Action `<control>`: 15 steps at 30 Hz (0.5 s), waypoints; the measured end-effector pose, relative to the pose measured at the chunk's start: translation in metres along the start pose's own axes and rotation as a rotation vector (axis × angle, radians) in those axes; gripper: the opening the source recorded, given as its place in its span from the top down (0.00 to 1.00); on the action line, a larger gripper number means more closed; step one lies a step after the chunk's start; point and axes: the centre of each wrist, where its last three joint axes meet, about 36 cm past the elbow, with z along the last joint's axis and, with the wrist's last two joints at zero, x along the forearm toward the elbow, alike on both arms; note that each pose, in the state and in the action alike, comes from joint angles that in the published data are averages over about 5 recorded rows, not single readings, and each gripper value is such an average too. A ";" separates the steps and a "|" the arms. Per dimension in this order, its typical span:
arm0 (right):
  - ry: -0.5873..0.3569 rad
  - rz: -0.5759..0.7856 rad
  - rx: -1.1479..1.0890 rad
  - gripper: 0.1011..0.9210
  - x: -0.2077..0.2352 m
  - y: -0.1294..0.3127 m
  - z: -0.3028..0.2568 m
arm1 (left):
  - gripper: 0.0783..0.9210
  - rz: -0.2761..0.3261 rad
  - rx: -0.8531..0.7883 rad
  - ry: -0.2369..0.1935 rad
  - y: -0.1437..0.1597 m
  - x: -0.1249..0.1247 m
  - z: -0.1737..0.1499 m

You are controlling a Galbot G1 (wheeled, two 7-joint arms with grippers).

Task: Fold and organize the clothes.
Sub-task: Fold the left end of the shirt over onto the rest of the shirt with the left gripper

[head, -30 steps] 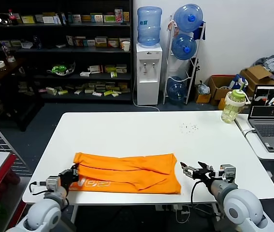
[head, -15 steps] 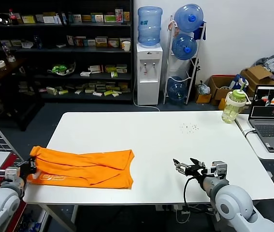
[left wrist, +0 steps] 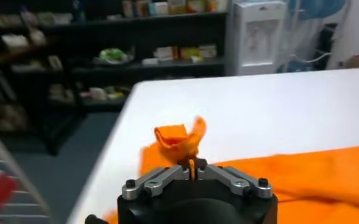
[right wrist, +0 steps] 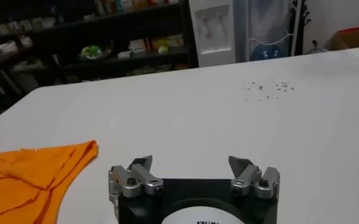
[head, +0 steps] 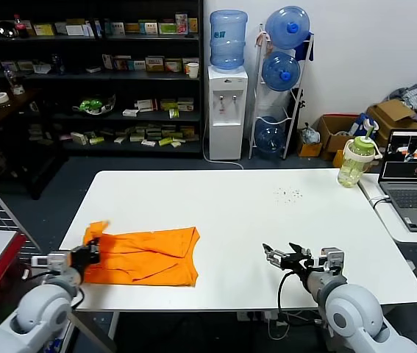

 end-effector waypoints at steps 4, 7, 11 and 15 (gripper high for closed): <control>0.005 0.009 -0.005 0.12 -0.001 0.000 0.002 | 0.96 0.064 0.059 0.009 -0.046 -0.003 -0.009; 0.007 0.014 -0.006 0.12 -0.002 -0.001 0.002 | 0.96 0.108 0.089 0.013 -0.077 -0.004 -0.017; 0.010 0.016 -0.008 0.12 -0.004 -0.001 0.003 | 0.96 0.160 0.112 0.024 -0.113 0.000 -0.022; 0.013 0.016 -0.010 0.12 -0.006 -0.001 0.003 | 0.96 0.196 0.123 0.035 -0.139 0.005 -0.024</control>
